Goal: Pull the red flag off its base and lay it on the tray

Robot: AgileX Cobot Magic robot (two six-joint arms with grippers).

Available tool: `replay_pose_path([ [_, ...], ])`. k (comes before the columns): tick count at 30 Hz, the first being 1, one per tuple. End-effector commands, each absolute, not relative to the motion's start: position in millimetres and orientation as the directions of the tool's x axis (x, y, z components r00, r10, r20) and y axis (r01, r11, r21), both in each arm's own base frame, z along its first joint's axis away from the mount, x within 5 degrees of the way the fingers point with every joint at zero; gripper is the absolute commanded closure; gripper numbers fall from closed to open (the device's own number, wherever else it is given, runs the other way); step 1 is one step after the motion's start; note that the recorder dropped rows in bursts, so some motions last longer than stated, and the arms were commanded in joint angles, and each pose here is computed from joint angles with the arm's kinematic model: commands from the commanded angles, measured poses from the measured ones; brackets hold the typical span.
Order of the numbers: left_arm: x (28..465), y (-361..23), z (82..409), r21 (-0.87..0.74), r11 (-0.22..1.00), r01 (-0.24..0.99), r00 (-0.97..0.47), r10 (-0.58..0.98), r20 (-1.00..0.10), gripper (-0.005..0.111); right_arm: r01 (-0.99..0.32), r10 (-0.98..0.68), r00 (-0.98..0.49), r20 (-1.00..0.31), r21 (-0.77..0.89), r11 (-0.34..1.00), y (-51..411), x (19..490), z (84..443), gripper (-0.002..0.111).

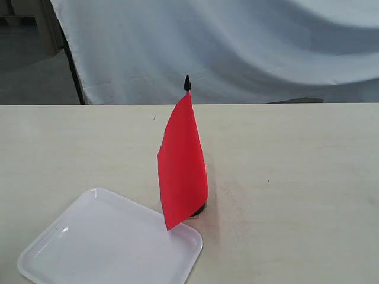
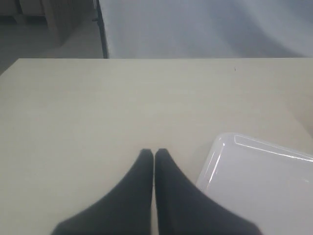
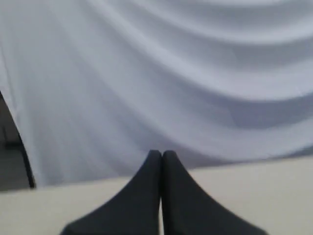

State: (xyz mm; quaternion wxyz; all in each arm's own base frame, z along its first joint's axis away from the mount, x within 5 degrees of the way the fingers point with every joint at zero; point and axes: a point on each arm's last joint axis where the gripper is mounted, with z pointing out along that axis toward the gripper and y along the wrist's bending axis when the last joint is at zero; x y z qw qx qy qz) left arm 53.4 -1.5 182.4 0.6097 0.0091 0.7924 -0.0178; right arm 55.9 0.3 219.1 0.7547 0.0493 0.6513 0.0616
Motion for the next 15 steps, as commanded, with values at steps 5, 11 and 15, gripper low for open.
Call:
replay_pose_path([
  [5, 53, -2, 182, -0.024, 0.999, 0.039, -0.254, -0.014, -0.967, 0.105, -0.149, 0.265, 0.567, -0.780, 0.220, 0.964, -1, 39, 259, 0.108],
  [11, 53, -2, 182, -0.024, 0.999, 0.039, -0.254, -0.014, -0.967, 0.105, -0.297, 0.475, 0.506, -0.720, 0.372, 0.880, 2, 39, 259, 0.108],
  [15, 53, -2, 182, -0.023, 0.999, 0.039, -0.254, -0.012, -0.967, 0.105, -0.339, 0.417, 0.552, -0.722, 0.263, 0.903, 9, 41, 266, 0.108],
])
